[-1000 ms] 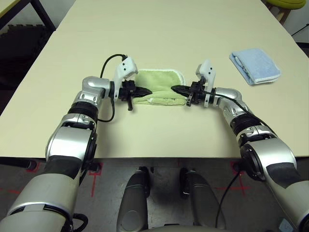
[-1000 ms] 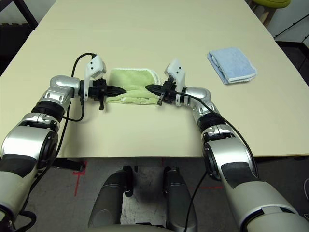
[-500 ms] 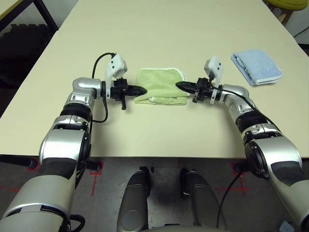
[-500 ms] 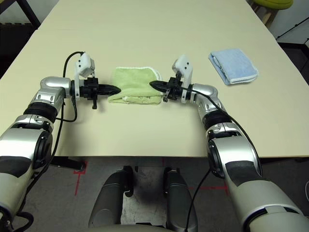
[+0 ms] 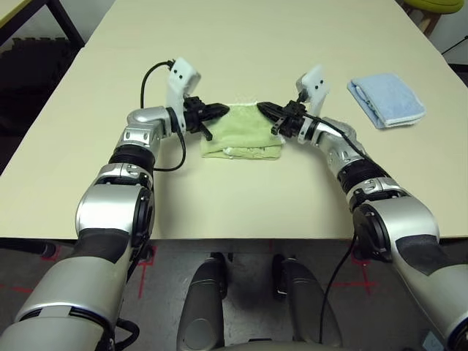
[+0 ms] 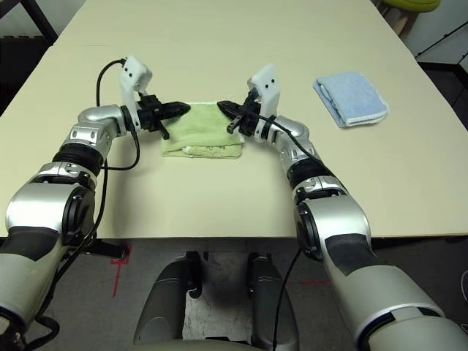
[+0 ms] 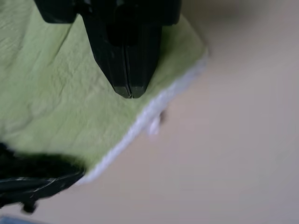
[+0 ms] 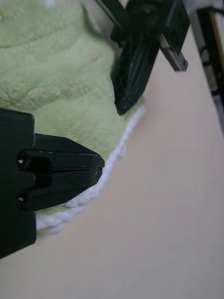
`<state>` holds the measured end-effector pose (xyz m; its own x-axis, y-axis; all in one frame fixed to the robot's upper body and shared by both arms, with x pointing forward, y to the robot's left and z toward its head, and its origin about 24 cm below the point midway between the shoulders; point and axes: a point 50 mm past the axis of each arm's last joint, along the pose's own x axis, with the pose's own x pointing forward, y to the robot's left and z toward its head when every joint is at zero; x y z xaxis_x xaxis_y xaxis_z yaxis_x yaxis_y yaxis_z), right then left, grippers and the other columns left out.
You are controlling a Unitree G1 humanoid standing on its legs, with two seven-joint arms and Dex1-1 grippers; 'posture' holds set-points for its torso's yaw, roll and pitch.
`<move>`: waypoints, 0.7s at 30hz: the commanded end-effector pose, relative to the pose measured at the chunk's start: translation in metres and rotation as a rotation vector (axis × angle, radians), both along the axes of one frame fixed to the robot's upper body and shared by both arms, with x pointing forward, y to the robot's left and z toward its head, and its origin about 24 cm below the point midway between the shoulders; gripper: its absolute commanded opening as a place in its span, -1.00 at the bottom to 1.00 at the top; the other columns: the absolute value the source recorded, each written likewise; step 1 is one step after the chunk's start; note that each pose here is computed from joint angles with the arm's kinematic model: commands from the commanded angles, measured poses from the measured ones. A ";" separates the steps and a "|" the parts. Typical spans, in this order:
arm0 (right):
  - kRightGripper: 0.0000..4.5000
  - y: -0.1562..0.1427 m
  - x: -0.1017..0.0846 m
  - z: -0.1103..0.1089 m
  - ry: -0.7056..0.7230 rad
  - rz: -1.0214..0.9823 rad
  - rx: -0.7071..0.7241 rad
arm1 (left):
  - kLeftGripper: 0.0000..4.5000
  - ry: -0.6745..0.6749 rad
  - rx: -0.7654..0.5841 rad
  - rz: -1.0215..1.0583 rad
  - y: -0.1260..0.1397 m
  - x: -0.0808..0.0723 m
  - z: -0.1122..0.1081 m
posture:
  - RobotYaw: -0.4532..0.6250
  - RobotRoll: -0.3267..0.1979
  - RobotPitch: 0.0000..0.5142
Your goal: Fold the towel and set it aside.
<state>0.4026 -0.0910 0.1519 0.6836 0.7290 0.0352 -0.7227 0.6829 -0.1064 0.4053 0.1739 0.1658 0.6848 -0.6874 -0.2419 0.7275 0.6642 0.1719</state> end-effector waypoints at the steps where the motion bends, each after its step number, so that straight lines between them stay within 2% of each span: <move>1: -1.00 -0.003 -0.003 -0.026 0.078 -0.040 -0.089 | -0.97 0.053 0.061 0.071 0.008 -0.002 -0.019 | -0.16 0.25 -0.16; 4: -1.00 -0.005 -0.007 -0.038 0.110 -0.042 -0.125 | -0.97 0.050 0.061 0.094 0.011 -0.002 -0.020 | -0.16 0.25 -0.15; 8: -1.00 -0.007 -0.007 -0.035 0.094 -0.025 -0.105 | -0.97 0.044 0.070 0.095 0.014 -0.002 -0.019 | -0.16 0.25 -0.16; 12: -1.00 -0.013 -0.003 -0.011 0.021 0.020 -0.024 | -0.97 -0.007 -0.022 0.017 0.008 -0.001 0.000 | -0.16 0.25 -0.17; 16: -1.00 -0.030 -0.004 0.021 -0.084 0.127 0.089 | -0.97 -0.068 -0.134 -0.194 0.002 -0.006 0.031 | -0.16 0.25 -0.18; 19: -1.00 -0.053 -0.012 0.043 -0.175 0.241 0.100 | -0.97 -0.113 -0.168 -0.382 0.001 -0.015 0.053 | -0.16 0.25 -0.19; 21: -1.00 -0.068 -0.021 0.049 -0.204 0.295 0.070 | -0.97 -0.133 -0.165 -0.464 0.003 -0.022 0.060 | -0.16 0.25 -0.20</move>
